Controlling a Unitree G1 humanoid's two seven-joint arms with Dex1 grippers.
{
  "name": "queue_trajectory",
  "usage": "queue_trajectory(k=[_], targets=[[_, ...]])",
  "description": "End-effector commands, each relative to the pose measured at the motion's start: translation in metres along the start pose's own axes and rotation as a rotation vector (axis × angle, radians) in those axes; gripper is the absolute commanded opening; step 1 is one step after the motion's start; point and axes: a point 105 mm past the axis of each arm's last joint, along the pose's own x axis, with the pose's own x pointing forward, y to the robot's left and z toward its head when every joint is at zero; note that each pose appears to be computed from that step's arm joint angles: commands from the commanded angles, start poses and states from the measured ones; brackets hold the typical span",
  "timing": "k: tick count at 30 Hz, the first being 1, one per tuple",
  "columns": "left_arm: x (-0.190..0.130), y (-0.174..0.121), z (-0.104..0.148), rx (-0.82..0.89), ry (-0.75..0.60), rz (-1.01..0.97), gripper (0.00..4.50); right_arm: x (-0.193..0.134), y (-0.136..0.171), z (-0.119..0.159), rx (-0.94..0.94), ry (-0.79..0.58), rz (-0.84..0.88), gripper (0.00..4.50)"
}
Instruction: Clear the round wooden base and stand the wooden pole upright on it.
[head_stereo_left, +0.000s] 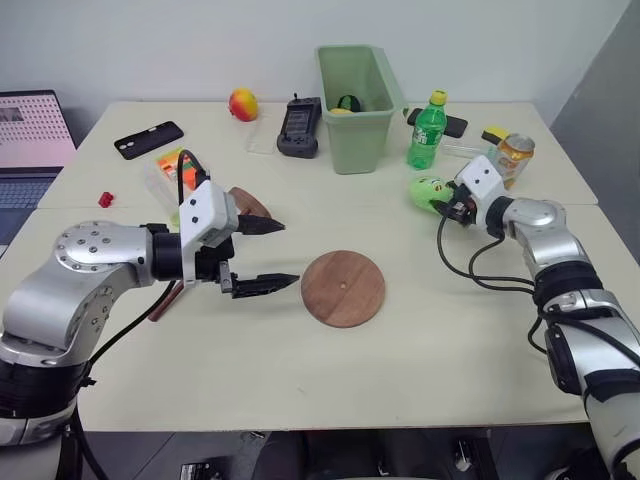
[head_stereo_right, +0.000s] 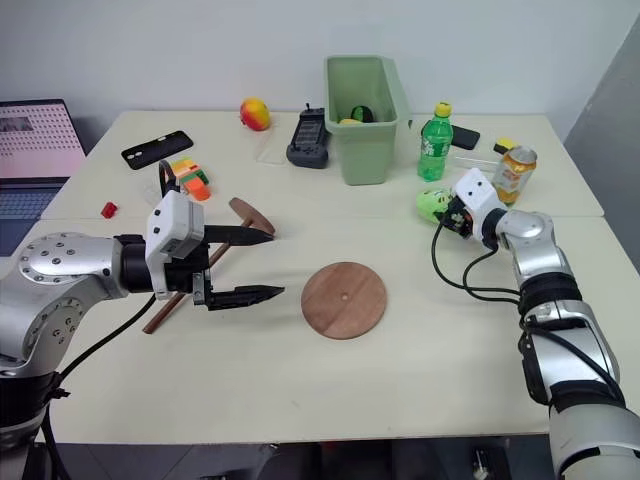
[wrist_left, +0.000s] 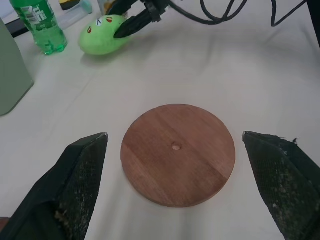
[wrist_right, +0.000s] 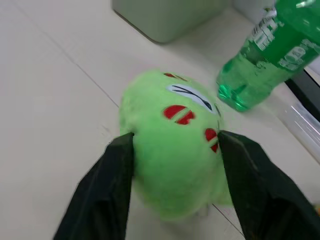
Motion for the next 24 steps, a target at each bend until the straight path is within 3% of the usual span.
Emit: queue_trajectory(k=[1,5,10,15,20,24], targets=[[-0.008,0.006,0.013,0.05,-0.022,0.039,4.5,-0.017,-0.008,0.03,-0.022,-0.101,0.008,3.67],[-0.016,0.021,0.015,0.03,0.0,0.097,4.5,-0.035,-0.003,0.054,-0.01,-0.165,0.04,4.49],[-0.039,0.051,-0.01,-0.077,0.227,0.22,4.5,-0.049,0.035,0.076,0.118,-0.236,0.188,4.49],[-0.067,0.083,-0.031,-0.127,0.442,0.28,4.5,-0.062,0.104,0.093,0.16,-0.268,0.517,4.49],[-0.055,0.116,-0.056,-0.278,0.59,0.329,4.5,-0.071,0.156,0.101,0.096,-0.294,0.699,4.49],[-0.049,0.131,-0.072,-0.278,0.657,0.347,4.5,-0.075,0.164,0.104,0.088,-0.299,0.702,4.49]])
